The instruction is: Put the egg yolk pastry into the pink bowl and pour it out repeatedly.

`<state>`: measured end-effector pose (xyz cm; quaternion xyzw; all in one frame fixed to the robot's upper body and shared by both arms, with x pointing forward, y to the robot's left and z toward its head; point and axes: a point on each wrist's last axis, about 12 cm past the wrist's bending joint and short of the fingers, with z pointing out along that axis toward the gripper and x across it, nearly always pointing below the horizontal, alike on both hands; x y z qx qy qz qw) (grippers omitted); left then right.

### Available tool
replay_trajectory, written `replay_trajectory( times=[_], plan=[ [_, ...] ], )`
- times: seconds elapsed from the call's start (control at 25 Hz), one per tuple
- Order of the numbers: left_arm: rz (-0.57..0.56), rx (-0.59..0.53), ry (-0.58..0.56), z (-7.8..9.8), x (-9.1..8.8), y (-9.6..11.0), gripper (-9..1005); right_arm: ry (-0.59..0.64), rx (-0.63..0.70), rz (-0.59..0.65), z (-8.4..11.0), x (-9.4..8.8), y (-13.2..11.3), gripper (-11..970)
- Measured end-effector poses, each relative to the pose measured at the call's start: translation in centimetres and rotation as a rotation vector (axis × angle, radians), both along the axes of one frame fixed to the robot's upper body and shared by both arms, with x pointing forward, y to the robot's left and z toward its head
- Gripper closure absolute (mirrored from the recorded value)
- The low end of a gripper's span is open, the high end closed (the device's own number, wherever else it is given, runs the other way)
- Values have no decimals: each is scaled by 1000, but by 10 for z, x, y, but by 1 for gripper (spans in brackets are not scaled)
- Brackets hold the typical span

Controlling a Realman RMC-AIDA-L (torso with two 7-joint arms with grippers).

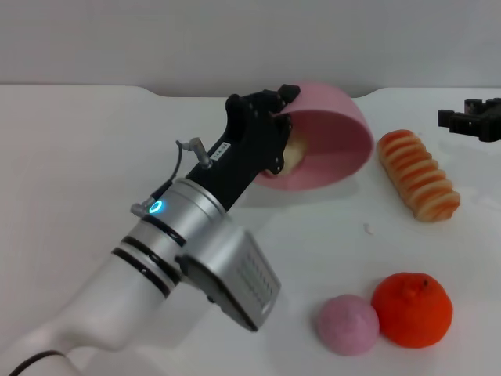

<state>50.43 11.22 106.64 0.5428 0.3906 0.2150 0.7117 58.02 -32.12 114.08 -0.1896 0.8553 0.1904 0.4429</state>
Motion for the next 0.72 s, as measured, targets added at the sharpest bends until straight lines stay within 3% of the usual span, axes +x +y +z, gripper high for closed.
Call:
replay_trajectory(
  times=[0.16, 0.44, 0.52, 0.72],
  plan=[
    [5, 83, -107, 1, -3, 0, 993, 5, 5, 7, -1, 1, 3, 388],
    [14, 121, -105, -3, -1, 3, 992, 2, 5, 25, 0, 5, 9, 387],
    [37, 73, -65, -2, 2, 6, 992, 2, 4, 33, 0, 5, 11, 387],
    [181, -212, 116, 14, 23, 16, 994, 5, -9, 79, 1, 8, 23, 387]
  ],
)
